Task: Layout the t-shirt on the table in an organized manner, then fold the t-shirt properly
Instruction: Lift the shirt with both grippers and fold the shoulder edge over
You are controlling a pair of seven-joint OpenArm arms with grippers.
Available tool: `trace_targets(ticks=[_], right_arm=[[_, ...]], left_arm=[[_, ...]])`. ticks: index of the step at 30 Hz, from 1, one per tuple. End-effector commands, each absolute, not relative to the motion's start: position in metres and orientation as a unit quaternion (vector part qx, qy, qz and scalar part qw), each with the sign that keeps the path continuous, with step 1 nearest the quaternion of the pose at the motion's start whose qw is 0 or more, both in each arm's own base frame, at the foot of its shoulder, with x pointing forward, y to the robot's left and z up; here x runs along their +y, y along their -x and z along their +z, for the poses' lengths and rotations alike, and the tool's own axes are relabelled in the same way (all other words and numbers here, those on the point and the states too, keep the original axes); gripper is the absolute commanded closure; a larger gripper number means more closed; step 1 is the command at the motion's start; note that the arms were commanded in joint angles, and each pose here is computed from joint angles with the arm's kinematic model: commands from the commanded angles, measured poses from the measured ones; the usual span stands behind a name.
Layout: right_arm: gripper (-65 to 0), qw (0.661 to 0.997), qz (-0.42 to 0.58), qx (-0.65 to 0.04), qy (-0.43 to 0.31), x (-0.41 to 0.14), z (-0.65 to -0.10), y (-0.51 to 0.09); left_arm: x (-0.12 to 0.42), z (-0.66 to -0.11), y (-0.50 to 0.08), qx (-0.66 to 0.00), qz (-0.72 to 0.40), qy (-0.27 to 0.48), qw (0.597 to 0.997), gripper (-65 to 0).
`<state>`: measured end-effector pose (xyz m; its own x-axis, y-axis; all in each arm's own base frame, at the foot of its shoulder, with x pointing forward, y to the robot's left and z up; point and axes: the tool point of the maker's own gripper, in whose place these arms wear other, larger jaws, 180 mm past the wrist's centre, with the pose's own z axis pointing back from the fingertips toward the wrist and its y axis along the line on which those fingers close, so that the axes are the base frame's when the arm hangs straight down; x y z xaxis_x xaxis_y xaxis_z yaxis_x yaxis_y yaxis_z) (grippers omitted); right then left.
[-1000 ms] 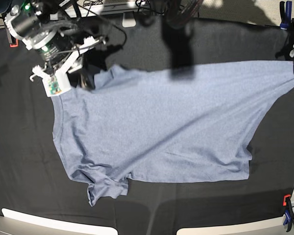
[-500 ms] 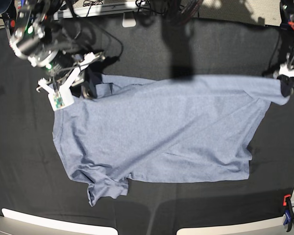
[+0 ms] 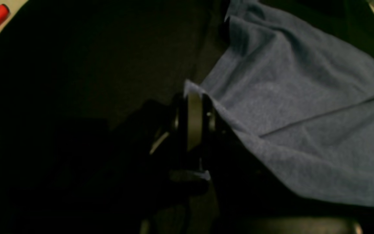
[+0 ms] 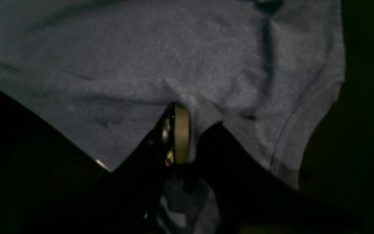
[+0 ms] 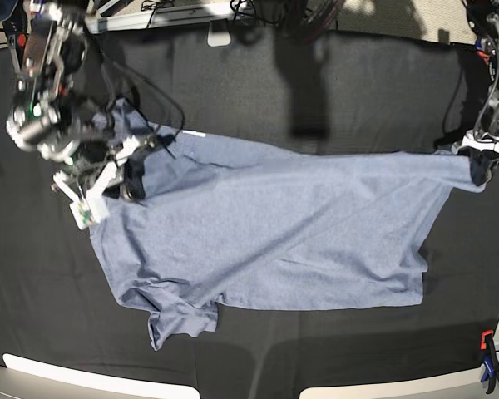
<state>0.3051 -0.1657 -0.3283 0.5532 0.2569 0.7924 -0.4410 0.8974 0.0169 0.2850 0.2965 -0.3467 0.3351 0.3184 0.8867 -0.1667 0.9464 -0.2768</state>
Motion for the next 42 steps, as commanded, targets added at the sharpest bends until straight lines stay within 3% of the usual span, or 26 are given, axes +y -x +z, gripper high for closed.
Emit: trace_targets(ticks=[1, 13, 27, 32, 35, 37, 40, 42], right_arm=[[0.0, 0.862, 0.210, -0.449, -0.108, -0.163, -0.316, -0.317], [0.0, 0.878, 0.217, -0.422, -0.066, -0.166, -0.337, -0.347], [0.0, 0.845, 0.214, -0.486, -0.063, -0.163, -0.296, -0.383], [0.0, 0.854, 0.230, -0.461, -0.067, -0.154, -0.312, -0.383], [-20.5, 0.860, 0.235, -0.447, -0.065, -0.153, -0.323, -0.381], [-28.8, 0.859, 0.236, -0.449, -0.066, -0.152, -0.322, -0.382], [-29.7, 0.859, 0.237, -0.450, -0.062, -0.153, -0.317, -0.387], [-29.6, 0.860, 0.238, -0.448, -0.057, -0.154, -0.313, -0.390]], left_arm=[[0.299, -0.334, -0.295, -0.580, 0.149, 0.071, 0.798, 0.0], [0.299, -0.353, -0.337, -0.584, 0.183, 0.114, 0.783, 0.0], [0.302, -0.372, -0.342, -0.564, 0.195, 0.116, 0.794, 0.0], [0.301, -0.373, -0.342, -0.561, 0.194, 0.117, 0.796, 0.0], [0.301, -0.373, -0.342, -0.561, 0.194, 0.117, 0.796, 0.0], [0.301, -0.373, -0.342, -0.561, 0.194, 0.117, 0.796, 0.0], [0.301, -0.373, -0.342, -0.561, 0.193, 0.117, 0.796, -0.5], [0.296, -0.369, -0.343, -0.567, 0.174, 0.127, 0.795, -13.6]])
